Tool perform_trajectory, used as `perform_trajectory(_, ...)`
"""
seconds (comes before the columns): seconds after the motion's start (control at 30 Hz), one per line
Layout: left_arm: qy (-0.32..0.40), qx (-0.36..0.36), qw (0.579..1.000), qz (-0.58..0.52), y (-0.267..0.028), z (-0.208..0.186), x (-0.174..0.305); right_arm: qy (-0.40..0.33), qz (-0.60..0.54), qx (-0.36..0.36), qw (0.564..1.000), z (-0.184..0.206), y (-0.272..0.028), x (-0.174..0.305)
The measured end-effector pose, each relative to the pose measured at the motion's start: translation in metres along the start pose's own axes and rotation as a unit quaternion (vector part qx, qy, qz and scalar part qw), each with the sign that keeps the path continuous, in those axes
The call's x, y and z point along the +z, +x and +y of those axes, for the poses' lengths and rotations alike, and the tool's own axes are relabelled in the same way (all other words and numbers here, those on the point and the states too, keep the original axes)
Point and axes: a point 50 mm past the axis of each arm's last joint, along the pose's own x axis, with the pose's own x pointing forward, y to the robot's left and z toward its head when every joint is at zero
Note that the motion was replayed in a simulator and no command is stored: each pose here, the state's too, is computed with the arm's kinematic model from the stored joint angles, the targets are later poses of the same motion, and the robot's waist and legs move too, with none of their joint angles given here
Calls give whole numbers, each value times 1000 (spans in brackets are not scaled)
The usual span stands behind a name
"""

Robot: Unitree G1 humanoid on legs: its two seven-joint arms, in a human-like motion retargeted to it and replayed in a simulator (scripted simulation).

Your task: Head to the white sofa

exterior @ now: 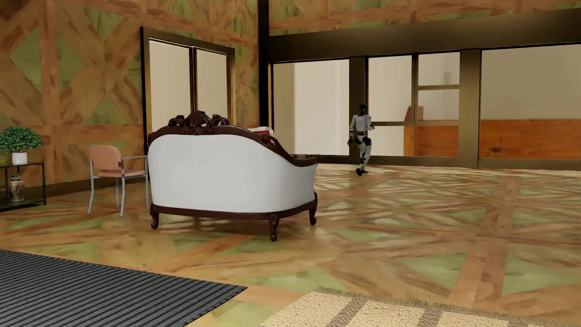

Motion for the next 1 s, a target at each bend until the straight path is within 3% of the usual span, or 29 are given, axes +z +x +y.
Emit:
perform_trajectory(0.03, 69, 9, 998, 1, 0, -1, 5, 53, 36, 2, 998, 6, -11, -10)
perform_trajectory(0.07, 149, 15, 989, -2, 1, 5, 16, 60, 103, 17, 993, 15, -24, -30)
perform_trajectory(0.13, 241, 61, 968, -13, 0, 43, 45, -43, 283, 105, 952, 43, -69, -82)
perform_trajectory(0.17, 230, 109, 967, -22, -5, 70, 59, -116, 354, 164, 913, 59, -97, -102)
perform_trajectory(0.2, 191, 170, 966, -41, -15, 100, 69, -141, 419, 216, 871, 75, -127, -119)
perform_trajectory(0.23, 127, 231, 962, -72, -27, 130, 78, -118, 495, 258, 821, 87, -160, -135)
perform_trajectory(0.3, -3, 350, 927, -132, -57, 188, 80, -3, 669, 320, 671, 98, -236, -158)
perform_trajectory(0.33, -64, 398, 903, -149, -71, 211, 76, -19, 686, 392, 613, 93, -265, -164)
perform_trajectory(0.37, -112, 436, 880, -150, -84, 232, 67, -93, 641, 481, 591, 86, -276, -169)
perform_trajectory(0.4, -161, 463, 860, -139, -95, 248, 53, -179, 565, 542, 596, 78, -275, -175)
perform_trajectory(0.43, -211, 490, 836, -128, -103, 257, 35, -225, 507, 557, 617, 72, -270, -180)
perform_trajectory(0.47, -264, 510, 809, -122, -107, 258, 22, -224, 499, 535, 644, 64, -269, -185)
perform_trajectory(0.53, -358, 521, 767, -107, -105, 252, -1, -143, 564, 460, 671, 58, -268, -189)
perform_trajectory(0.6, -391, 486, 777, -86, -90, 236, -6, -102, 600, 401, 685, 61, -251, -189)
perform_trajectory(0.7, -281, 365, 883, -89, -56, 192, 26, -136, 535, 352, 756, 79, -195, -177)
perform_trajectory(0.77, -78, 336, 929, -133, -51, 168, 61, -203, 430, 298, 828, 81, -139, -163)
perform_trajectory(0.8, 1, 342, 928, -147, -54, 158, 77, -235, 376, 251, 860, 76, -110, -154)
perform_trajectory(0.83, 24, 342, 924, -172, -58, 148, 93, -240, 340, 201, 887, 69, -86, -147)
perform_trajectory(0.9, -20, 329, 915, -231, -69, 139, 118, -220, 302, 129, 919, 47, -47, -135)
perform_trajectory(0.93, -31, 319, 911, -258, -74, 139, 126, -201, 294, 110, 928, 37, -35, -132)
perform_trajectory(1.0, 25, 331, 901, -279, -83, 144, 136, -158, 304, 119, 932, 23, -29, -132)
